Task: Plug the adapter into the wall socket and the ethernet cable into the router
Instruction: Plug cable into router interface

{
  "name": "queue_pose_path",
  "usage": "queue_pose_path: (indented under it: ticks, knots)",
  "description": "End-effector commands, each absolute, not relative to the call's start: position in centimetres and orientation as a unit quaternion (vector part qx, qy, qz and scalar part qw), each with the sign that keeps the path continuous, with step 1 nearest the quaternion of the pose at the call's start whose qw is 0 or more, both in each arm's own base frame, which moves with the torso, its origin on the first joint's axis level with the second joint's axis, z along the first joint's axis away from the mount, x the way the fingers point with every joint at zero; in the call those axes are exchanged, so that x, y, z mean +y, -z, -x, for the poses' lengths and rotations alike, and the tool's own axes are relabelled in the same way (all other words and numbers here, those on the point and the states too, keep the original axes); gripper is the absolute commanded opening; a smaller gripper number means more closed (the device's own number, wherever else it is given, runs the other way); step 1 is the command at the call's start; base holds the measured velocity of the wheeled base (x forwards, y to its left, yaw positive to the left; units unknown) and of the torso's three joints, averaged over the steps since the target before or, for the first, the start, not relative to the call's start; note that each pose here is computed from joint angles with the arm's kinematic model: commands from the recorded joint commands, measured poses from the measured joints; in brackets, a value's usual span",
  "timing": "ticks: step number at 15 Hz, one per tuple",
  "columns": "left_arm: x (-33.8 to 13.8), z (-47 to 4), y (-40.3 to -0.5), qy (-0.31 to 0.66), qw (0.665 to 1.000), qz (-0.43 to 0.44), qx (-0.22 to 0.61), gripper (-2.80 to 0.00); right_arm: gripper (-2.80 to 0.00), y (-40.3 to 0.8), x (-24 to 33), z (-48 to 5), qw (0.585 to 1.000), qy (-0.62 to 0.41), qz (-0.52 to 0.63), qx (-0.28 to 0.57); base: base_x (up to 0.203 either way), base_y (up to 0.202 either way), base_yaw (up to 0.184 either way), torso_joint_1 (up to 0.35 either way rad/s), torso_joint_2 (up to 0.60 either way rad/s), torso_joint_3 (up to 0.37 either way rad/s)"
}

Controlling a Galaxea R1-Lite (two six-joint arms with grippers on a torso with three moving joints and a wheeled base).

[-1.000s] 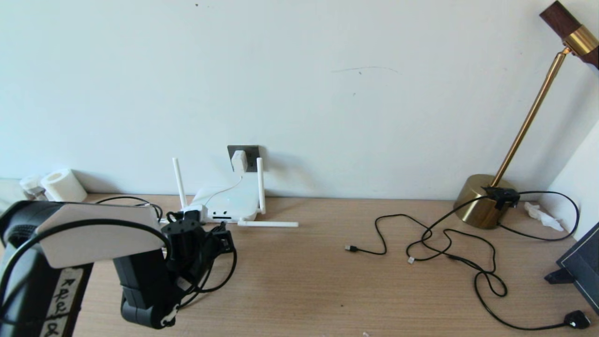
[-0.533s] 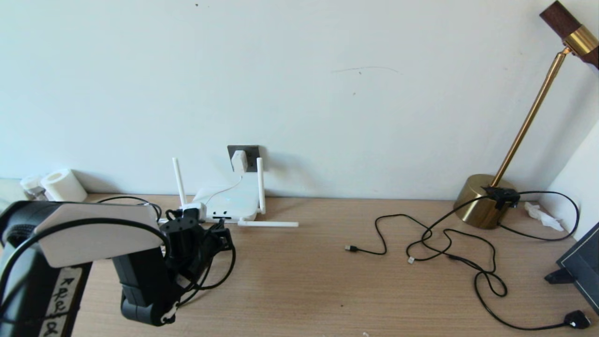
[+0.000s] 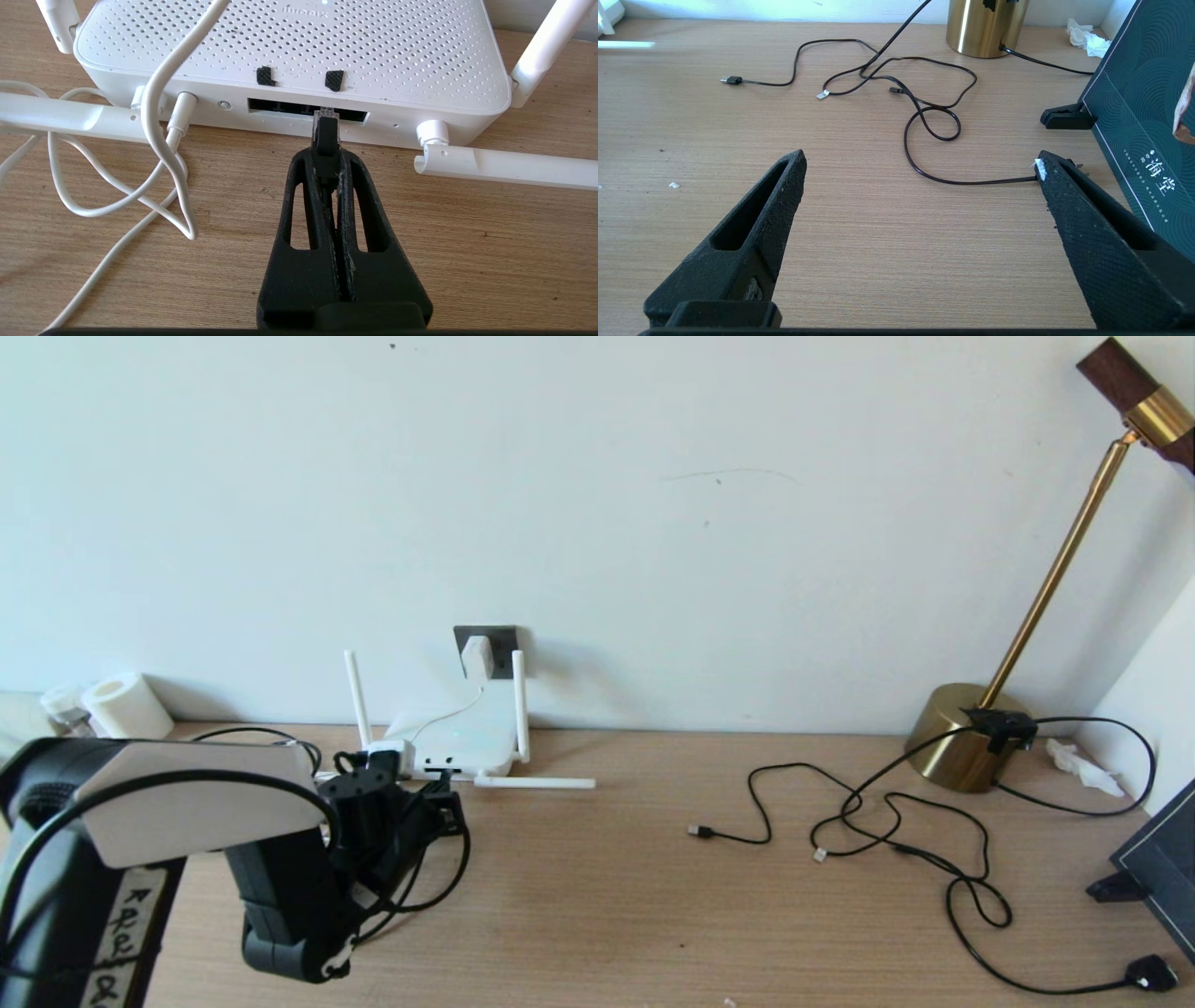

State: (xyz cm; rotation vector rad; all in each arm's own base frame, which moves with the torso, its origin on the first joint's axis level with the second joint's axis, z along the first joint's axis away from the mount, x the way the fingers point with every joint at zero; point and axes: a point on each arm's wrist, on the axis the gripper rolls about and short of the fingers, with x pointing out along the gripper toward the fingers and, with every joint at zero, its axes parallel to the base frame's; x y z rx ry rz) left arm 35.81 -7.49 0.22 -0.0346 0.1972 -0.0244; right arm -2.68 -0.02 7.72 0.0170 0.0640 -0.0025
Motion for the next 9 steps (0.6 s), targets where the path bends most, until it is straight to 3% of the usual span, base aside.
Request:
queue_pose_path:
  ticks: [1,9]
  knots:
    - [-7.39,-36.1,-0.24,0.011,0.996,0.016,0.092,-2.8,0.0,-7.71,-0.02,2.67,0.999,0.001,-0.008,0.033,0.0,0.0,0.0,0.0,0.0,0.0]
    - [-7.47,-36.29,-0.33,0.019,0.996,0.015,0.088,-2.8,0.0,-7.71,-0.02,2.67,0.999,0.001,-0.008,0.033,0.0,0.0,0.0,0.0,0.0,0.0]
